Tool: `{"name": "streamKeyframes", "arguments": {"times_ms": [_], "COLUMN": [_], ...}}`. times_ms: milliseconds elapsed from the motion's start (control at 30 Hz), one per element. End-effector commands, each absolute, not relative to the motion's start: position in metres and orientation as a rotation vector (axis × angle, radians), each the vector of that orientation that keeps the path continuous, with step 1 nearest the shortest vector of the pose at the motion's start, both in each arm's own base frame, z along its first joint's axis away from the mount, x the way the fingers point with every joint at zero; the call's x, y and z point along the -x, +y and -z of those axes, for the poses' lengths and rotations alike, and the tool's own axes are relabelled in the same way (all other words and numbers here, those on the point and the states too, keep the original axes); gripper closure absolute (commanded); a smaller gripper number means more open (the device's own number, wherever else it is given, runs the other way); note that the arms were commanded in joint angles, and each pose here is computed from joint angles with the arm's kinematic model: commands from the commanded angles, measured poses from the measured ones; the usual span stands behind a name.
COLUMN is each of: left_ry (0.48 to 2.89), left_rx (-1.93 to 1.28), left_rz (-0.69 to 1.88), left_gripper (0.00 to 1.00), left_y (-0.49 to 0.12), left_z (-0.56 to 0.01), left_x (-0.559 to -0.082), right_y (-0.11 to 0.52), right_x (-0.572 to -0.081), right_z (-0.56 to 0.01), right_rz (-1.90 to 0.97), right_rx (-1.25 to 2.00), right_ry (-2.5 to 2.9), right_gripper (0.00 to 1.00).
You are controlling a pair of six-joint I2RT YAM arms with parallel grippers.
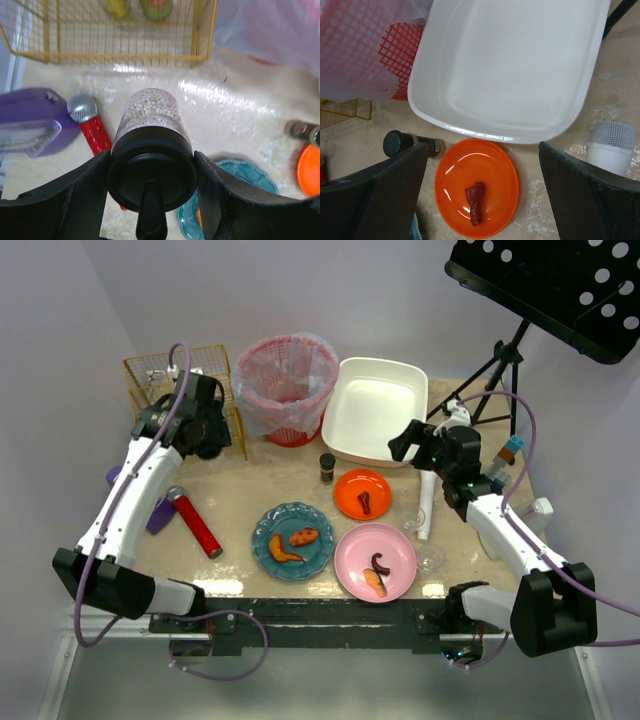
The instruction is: Clear the kitchen counter
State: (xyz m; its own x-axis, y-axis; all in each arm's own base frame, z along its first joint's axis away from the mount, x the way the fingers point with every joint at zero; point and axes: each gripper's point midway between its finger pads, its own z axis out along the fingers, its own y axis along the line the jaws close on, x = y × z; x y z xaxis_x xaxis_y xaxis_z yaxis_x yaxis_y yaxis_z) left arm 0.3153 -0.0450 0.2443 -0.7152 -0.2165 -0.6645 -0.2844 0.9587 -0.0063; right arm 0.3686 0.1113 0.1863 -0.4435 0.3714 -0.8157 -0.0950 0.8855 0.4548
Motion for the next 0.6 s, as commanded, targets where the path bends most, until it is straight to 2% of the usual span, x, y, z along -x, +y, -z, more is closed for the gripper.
{"name": "streamKeyframes", "arguments": {"times_ms": [0, 233, 567], "left_ry": [2.228, 2.239, 2.248], "left_rx": [0.266, 0.262, 0.258], "left_rz": [-0.051, -0.041, 0.004], "left_gripper": [1.0, 1.0, 1.0], "left_y": [-0.043, -0.03, -0.019], "left_z": [-0.3, -0.288, -0.268], "left_x": [-0.361, -0.403, -0.438], "right_y": [0.11, 0.11, 0.109], "right_x": [-0.374, -0.376, -0.379], "right_z": [-0.215, -0.217, -0.214], "right_rz": [-0.534, -0.528, -0.52], "right_rx": [-0.18, -0.182, -0.191], "right_ry": [1.894, 1.894, 1.904], "right_gripper": [0.03, 0.03, 0.03]}}
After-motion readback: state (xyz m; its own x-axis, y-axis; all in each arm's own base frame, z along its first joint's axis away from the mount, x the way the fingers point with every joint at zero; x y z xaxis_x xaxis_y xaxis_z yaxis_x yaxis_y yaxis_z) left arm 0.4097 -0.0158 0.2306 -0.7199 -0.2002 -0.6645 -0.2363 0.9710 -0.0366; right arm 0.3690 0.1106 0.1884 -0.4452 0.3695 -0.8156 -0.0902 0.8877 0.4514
